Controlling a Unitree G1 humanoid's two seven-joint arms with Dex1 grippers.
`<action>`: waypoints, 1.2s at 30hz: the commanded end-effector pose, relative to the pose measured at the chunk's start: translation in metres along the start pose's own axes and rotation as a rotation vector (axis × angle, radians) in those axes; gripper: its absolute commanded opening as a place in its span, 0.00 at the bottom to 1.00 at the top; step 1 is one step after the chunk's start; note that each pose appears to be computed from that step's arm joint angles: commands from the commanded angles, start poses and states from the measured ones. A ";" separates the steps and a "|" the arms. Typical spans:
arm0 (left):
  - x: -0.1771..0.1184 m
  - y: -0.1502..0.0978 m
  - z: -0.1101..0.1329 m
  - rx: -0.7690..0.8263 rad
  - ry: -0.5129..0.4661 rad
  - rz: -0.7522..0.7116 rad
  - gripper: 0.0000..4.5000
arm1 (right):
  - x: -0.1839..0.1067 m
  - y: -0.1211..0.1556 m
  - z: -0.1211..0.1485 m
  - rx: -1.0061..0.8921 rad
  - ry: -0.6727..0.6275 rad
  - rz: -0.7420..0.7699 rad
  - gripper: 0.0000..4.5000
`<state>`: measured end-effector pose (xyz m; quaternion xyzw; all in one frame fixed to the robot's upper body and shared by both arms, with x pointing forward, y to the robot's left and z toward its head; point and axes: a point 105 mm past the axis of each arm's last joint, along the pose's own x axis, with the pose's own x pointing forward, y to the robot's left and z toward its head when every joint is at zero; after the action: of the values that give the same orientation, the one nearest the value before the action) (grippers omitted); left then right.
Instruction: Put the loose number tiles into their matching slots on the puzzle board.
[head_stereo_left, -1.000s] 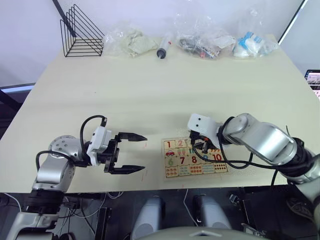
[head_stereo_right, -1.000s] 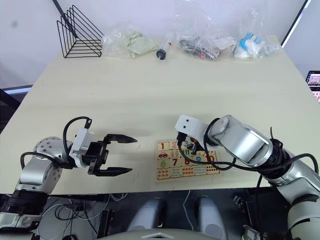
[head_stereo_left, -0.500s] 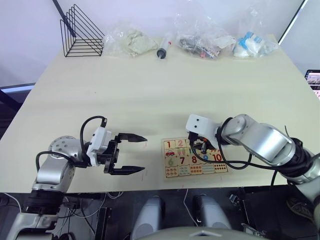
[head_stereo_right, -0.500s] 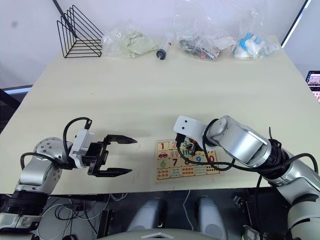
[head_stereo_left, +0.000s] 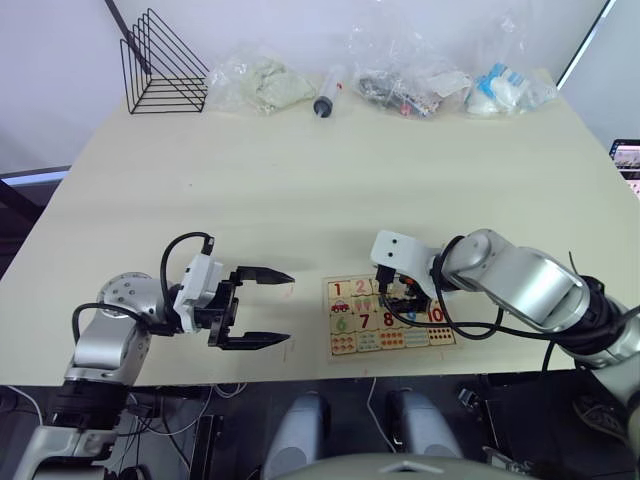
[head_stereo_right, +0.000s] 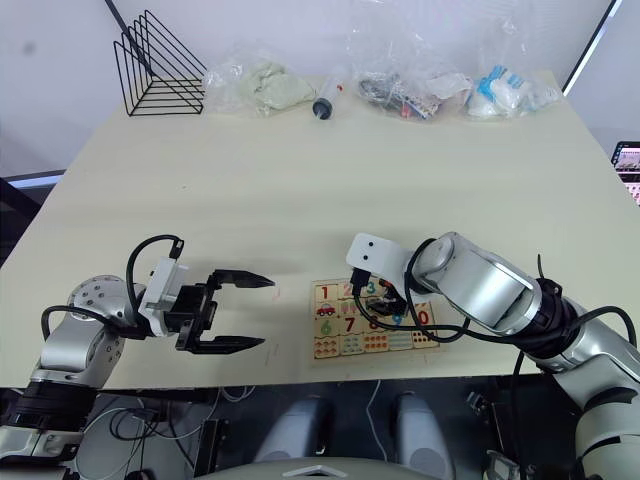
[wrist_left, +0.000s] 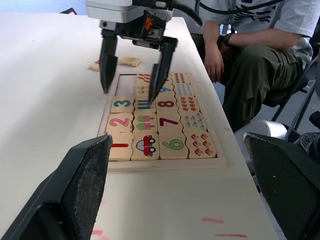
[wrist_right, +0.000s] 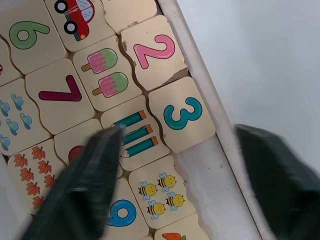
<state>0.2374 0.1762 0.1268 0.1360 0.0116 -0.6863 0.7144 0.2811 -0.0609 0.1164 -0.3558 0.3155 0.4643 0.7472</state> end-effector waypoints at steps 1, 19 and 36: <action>-0.004 0.000 0.007 0.040 -0.002 0.006 1.00 | -0.010 -0.005 0.010 -0.029 -0.058 -0.013 0.92; -0.007 0.008 0.008 0.055 -0.030 0.041 1.00 | -0.025 -0.023 0.015 0.005 -0.510 0.025 0.25; -0.010 0.010 0.002 0.076 -0.033 0.091 1.00 | 0.002 -0.014 -0.018 0.003 -0.655 0.096 0.00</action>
<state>0.2461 0.1827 0.1264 0.1404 -0.0172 -0.6611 0.7368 0.2912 -0.0780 0.1023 -0.1608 0.0952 0.5871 0.7876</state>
